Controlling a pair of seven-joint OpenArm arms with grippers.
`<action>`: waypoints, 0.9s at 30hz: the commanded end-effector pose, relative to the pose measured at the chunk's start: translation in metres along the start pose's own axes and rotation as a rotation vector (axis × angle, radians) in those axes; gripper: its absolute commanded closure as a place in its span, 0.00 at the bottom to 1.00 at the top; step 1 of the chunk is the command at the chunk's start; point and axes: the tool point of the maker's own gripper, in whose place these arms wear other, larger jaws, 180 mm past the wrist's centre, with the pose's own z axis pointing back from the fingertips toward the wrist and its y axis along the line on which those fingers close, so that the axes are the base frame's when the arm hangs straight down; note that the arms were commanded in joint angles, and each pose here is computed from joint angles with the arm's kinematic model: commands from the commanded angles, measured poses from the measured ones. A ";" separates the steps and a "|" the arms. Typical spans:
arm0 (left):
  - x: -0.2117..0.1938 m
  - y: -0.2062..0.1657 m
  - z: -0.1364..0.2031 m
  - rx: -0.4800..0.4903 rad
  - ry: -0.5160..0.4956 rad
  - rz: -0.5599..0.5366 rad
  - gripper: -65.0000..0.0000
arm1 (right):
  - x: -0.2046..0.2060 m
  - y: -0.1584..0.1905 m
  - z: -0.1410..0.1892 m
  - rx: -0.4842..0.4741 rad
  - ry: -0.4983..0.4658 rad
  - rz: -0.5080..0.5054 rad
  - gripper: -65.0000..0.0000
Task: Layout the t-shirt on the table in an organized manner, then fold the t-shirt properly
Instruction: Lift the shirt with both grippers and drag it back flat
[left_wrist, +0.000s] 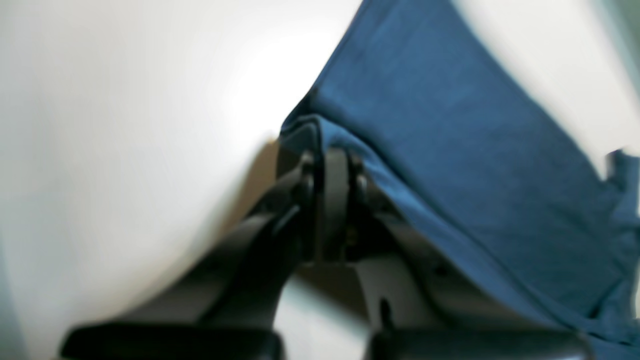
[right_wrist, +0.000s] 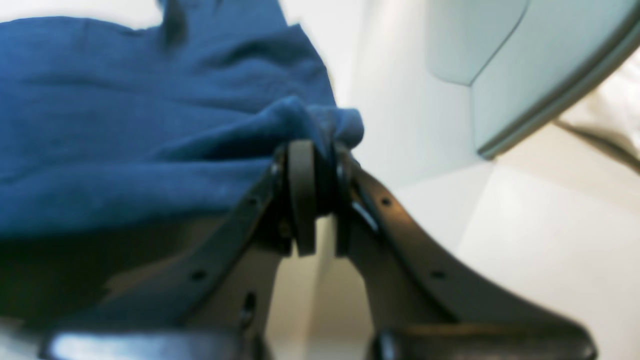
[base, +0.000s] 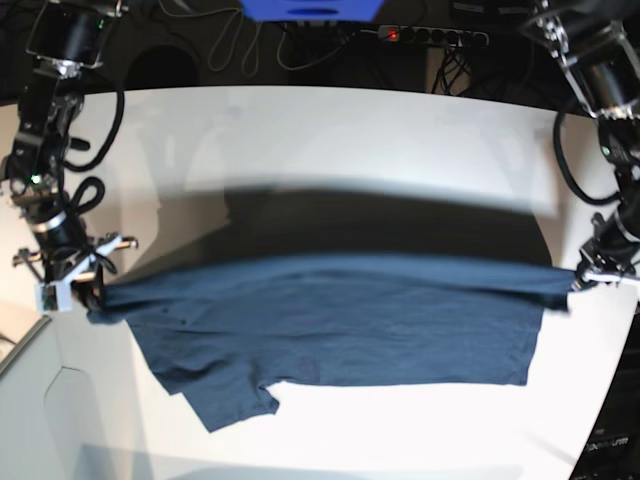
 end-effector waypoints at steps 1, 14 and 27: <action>0.021 -0.001 0.005 -0.001 -0.040 -0.006 1.00 | 0.019 -0.007 0.000 -0.010 -0.049 0.014 1.00; -0.008 0.023 0.012 0.045 0.045 0.013 1.00 | 0.005 0.002 0.019 0.000 -0.022 0.026 1.00; -0.011 0.038 0.033 0.077 0.026 -0.007 1.00 | 0.032 0.014 0.041 -0.001 -0.108 0.060 1.00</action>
